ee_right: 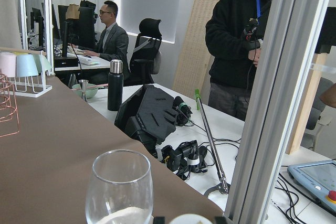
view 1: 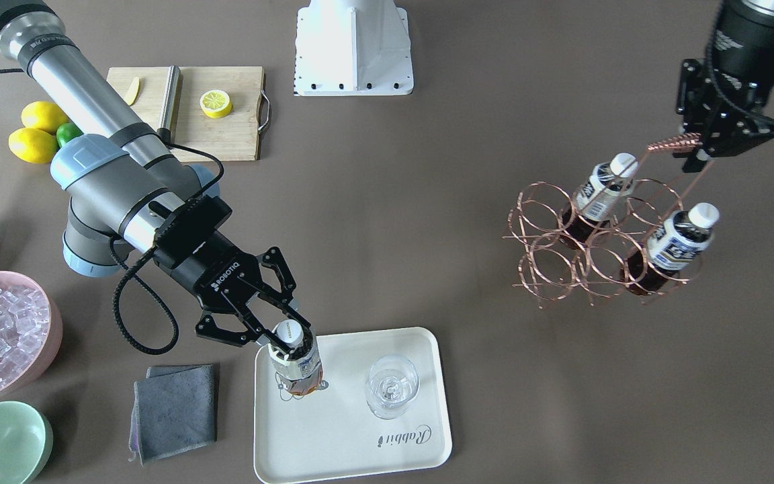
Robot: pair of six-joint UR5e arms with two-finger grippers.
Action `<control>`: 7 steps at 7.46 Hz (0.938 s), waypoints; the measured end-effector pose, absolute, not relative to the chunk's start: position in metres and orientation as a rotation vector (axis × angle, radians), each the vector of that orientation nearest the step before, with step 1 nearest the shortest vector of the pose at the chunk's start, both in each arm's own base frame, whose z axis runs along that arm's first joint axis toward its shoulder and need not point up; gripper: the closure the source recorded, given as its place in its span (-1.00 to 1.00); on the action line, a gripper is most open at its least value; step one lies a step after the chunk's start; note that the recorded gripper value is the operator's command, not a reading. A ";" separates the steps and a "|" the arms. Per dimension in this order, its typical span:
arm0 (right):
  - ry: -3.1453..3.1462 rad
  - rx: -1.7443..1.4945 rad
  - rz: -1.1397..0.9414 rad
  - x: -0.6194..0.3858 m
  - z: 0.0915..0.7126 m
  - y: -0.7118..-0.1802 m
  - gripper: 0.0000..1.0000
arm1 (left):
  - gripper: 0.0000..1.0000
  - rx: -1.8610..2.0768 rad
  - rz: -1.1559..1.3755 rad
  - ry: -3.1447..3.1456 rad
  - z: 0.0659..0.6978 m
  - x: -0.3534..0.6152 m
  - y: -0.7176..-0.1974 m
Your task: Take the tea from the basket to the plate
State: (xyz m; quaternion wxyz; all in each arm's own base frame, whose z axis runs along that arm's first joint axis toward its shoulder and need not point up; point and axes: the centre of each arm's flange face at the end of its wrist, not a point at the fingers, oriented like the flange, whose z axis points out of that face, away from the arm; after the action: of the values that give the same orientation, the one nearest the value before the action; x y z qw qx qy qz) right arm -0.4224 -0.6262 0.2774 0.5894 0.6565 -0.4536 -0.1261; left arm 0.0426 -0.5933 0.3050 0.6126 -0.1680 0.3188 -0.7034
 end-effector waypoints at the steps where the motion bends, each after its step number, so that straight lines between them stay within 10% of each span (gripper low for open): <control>1: -1.049 1.521 -0.277 -0.421 0.281 -0.631 1.00 | 1.00 -0.381 -1.643 0.735 0.343 0.021 -0.622; 5: -1.072 1.479 -0.192 -0.422 0.286 -0.641 1.00 | 0.94 -0.352 -1.697 0.737 0.441 -0.029 -0.731; 6: -1.082 1.481 -0.180 -0.426 0.283 -0.638 1.00 | 0.51 -0.340 -1.681 0.734 0.453 -0.033 -0.747; 7: -1.091 1.487 -0.167 -0.434 0.282 -0.632 1.00 | -0.32 -0.326 -1.666 0.741 0.458 -0.035 -0.755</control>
State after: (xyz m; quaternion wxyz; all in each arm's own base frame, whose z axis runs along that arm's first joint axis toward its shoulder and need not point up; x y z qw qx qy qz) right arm -0.4338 -0.6324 0.2816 0.6012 0.6417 -0.4708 -0.0719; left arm -0.0352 -0.7554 0.4583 0.6008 -0.1409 0.3199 -0.7190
